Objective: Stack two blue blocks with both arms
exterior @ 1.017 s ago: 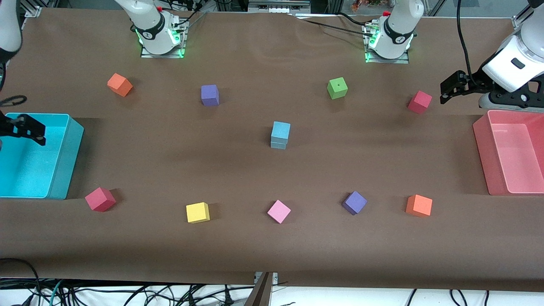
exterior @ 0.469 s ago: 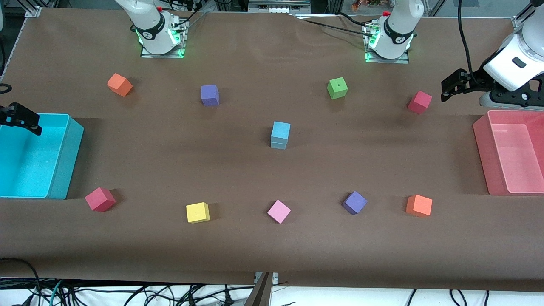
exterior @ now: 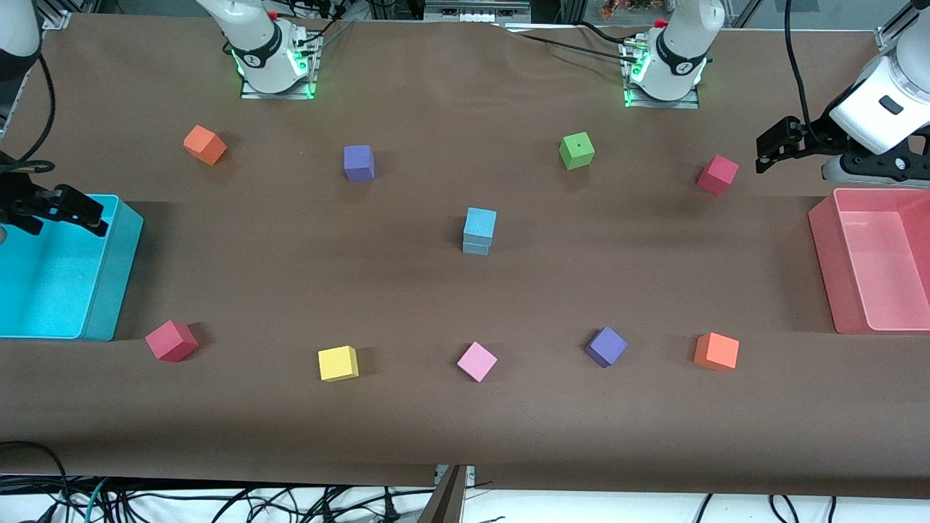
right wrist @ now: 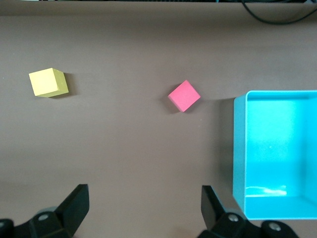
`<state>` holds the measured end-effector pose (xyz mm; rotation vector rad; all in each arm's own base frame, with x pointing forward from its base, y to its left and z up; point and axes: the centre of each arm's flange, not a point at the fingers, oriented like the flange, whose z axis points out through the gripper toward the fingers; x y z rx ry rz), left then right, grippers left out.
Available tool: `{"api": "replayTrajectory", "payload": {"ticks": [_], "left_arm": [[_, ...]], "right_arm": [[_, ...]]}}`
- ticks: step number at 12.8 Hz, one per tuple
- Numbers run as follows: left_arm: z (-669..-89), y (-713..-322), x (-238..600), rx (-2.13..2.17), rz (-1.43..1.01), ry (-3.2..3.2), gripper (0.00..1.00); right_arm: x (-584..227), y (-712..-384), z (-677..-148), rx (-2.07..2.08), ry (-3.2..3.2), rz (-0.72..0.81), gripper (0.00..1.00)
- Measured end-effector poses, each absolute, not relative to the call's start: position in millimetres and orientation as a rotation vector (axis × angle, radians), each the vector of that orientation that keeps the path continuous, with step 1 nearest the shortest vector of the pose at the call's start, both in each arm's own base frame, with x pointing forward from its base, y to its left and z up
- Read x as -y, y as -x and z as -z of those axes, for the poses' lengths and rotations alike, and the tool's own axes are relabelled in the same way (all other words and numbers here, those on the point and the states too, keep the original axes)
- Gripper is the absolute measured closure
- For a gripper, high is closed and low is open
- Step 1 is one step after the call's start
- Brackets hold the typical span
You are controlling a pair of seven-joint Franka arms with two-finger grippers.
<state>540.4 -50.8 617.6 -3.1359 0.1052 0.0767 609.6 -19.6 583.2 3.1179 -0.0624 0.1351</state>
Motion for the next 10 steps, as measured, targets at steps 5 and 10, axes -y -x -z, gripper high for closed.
{"api": "replayTrajectory", "payload": {"ticks": [5,10], "left_arm": [[-617.8,-540.6,49.1,-0.1,-0.077,3.136,0.0],[-618.4,-541.0,44.5,-0.087,-0.075,3.137,0.0]], "right_arm": [[30.0,-607.7,-571.0,0.109,-3.116,-0.096,0.0],[31.8,-608.0,-572.2,0.114,-3.115,-0.1,0.0]]}}
